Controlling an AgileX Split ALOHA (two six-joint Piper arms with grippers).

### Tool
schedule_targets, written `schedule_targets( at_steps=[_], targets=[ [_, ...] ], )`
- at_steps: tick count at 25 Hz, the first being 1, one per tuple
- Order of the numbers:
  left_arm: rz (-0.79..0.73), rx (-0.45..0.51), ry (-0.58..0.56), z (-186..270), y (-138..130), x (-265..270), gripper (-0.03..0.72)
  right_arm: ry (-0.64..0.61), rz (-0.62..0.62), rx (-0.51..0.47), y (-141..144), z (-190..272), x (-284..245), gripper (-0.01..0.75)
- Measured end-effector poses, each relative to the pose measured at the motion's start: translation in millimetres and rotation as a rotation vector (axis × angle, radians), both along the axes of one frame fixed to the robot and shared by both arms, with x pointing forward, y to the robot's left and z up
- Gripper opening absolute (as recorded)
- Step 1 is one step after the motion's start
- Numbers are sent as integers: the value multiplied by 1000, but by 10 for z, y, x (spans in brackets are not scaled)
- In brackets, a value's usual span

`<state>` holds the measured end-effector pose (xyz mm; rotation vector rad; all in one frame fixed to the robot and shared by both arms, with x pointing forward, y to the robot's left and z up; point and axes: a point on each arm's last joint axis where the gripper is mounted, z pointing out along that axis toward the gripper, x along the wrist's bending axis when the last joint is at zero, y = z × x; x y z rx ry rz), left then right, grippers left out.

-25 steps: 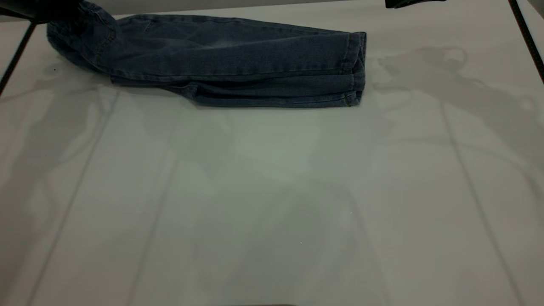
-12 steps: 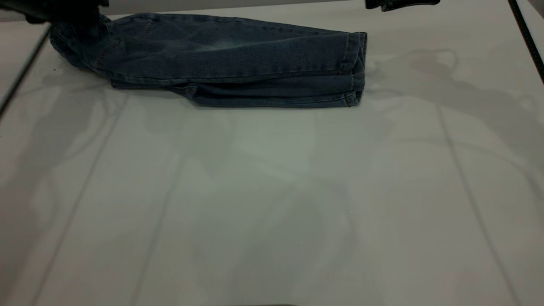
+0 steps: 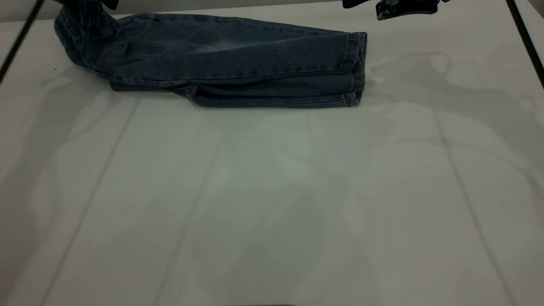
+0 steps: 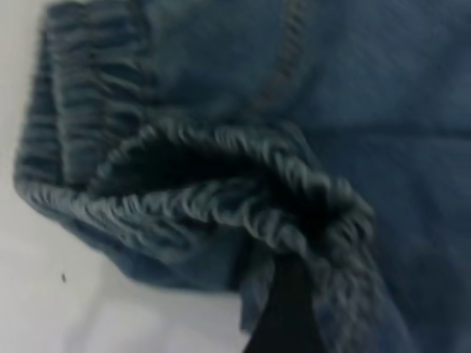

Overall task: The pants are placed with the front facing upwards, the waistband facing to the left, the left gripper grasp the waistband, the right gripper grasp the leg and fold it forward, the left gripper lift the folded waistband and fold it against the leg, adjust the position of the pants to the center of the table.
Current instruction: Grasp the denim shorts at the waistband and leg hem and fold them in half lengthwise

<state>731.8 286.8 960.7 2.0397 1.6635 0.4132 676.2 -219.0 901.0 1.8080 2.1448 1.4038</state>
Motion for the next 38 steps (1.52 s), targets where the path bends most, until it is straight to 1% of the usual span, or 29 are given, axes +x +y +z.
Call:
schedule_targets(
  at_steps=[2, 4, 6, 7, 9, 11, 12, 13, 17, 23, 26, 27, 30, 32, 35, 38],
  targets=[
    [-36, 22, 49, 130, 1, -10, 542, 2, 3, 2, 2, 0, -3, 523],
    [-52, 67, 66, 264, 30, -5, 542, 2, 9, -1, 4, -2, -6, 523],
    [-32, 140, 59, 343, 93, 7, 542, 2, 11, -3, 4, -3, -8, 523],
    [-8, 161, 69, 366, 122, -2, 542, 2, 13, -4, 4, -3, -8, 523],
    [11, 185, 134, 364, 151, -57, 542, 3, 16, -7, 4, -5, -10, 523],
    [-12, 198, 251, 317, 125, -154, 542, 3, 16, -8, 3, -6, -11, 523],
    [-36, 202, 296, 274, 98, -183, 542, 4, 15, -7, 3, -6, -11, 523],
    [-56, 201, 317, 236, 58, -190, 542, 4, 17, -7, 4, -6, -11, 523],
    [-88, 174, 368, -28, -46, -150, 542, 4, 19, -8, 5, -6, -13, 523],
    [-111, 177, 490, -669, -120, -107, 542, 4, 22, -10, 5, -8, -15, 523],
    [-103, 177, 462, -884, -154, -49, 542, 4, 22, -10, 5, -8, -15, 523],
    [-96, 176, 433, -926, -162, -16, 542, 4, 22, -10, 5, -8, -15, 523],
    [-68, 167, 296, -942, -214, 110, 542, 4, 22, -11, 5, -8, -14, 523],
    [-35, 150, 173, -888, -270, 224, 541, 4, 22, -11, 5, -8, -14, 523],
    [23, 96, 2, -711, -372, 397, 533, 4, 21, -11, 4, -8, -14, 523],
    [45, 39, -120, -479, -491, 525, 531, 4, 21, -11, 4, -8, -14, 523]
  ],
)
